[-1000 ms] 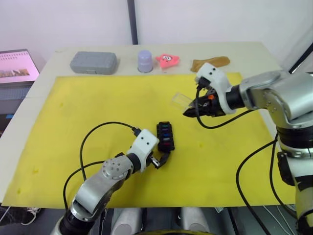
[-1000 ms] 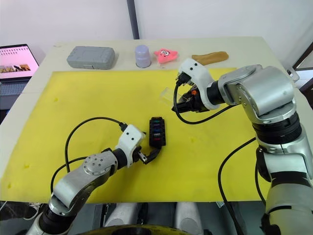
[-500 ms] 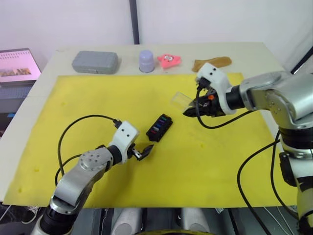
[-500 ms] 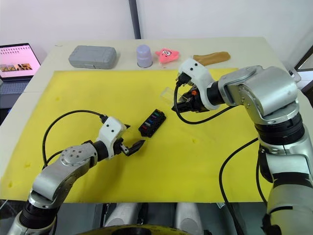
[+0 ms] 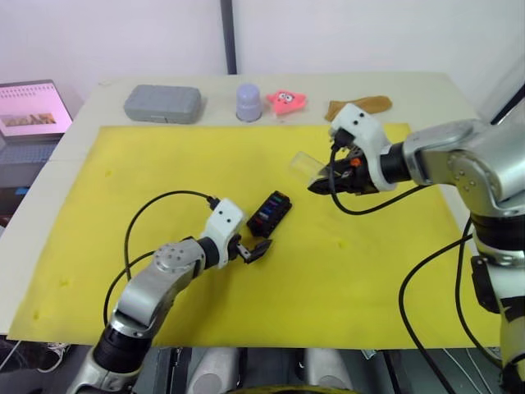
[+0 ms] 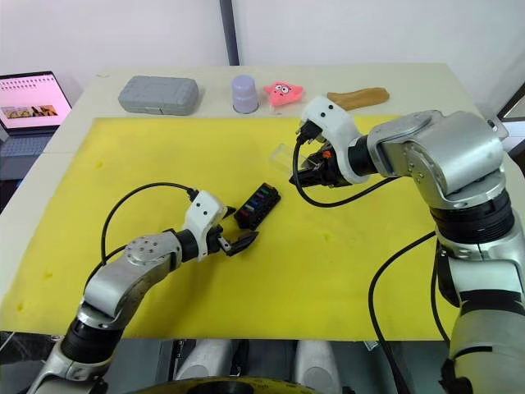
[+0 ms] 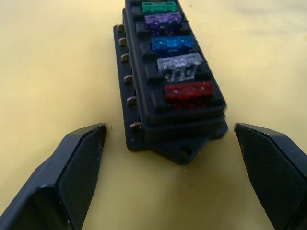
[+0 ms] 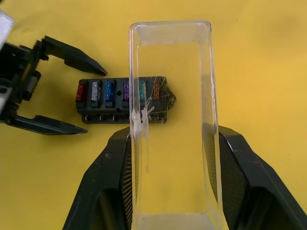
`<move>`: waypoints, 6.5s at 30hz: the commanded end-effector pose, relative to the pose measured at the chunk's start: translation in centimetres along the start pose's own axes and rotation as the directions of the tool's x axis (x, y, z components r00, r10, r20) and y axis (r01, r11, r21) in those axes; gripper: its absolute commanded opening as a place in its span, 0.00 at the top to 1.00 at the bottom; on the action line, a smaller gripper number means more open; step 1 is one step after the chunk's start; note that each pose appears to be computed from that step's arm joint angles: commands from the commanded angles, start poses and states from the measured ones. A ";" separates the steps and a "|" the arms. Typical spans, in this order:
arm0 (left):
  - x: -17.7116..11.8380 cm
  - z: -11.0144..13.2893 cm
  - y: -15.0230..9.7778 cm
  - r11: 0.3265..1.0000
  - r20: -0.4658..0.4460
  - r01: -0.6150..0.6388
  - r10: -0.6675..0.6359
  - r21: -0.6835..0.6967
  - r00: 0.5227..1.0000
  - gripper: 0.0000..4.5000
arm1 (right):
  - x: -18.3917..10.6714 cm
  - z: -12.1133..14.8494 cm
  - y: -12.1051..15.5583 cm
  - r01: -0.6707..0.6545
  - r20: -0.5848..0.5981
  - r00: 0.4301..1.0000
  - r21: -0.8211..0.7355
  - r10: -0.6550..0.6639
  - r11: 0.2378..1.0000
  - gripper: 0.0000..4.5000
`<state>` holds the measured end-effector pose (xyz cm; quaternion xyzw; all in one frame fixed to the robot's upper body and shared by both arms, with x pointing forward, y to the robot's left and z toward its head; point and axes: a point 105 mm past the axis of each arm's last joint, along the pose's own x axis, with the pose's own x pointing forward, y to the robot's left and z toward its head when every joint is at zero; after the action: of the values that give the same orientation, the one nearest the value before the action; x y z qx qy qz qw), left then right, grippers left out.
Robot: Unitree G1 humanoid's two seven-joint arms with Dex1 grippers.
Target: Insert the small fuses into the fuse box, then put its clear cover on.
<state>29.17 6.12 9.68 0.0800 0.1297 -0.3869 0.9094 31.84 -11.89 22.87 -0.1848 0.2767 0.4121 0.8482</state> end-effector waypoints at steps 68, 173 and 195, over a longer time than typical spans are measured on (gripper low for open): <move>0.5 -0.3 1.1 0.717 -0.135 0.604 -0.599 0.347 0.789 0.43 | 6.1 -3.6 7.4 -0.320 -0.278 0.936 -0.419 0.216 0.850 0.62; 0.4 -0.7 0.8 0.715 -0.157 0.620 -0.606 0.323 0.780 0.43 | 8.1 -9.8 6.3 -0.359 -0.101 0.933 -0.303 0.345 0.883 0.99; -2.6 -0.4 2.9 0.722 -0.204 0.578 -0.544 0.380 0.814 0.01 | 0.3 -2.5 3.9 -0.211 0.164 0.943 -0.376 0.289 0.902 1.00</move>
<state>29.34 8.71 9.43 0.2391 0.1012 -0.6716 0.6939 28.54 -10.34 18.88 -0.2371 0.1512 0.5793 0.7651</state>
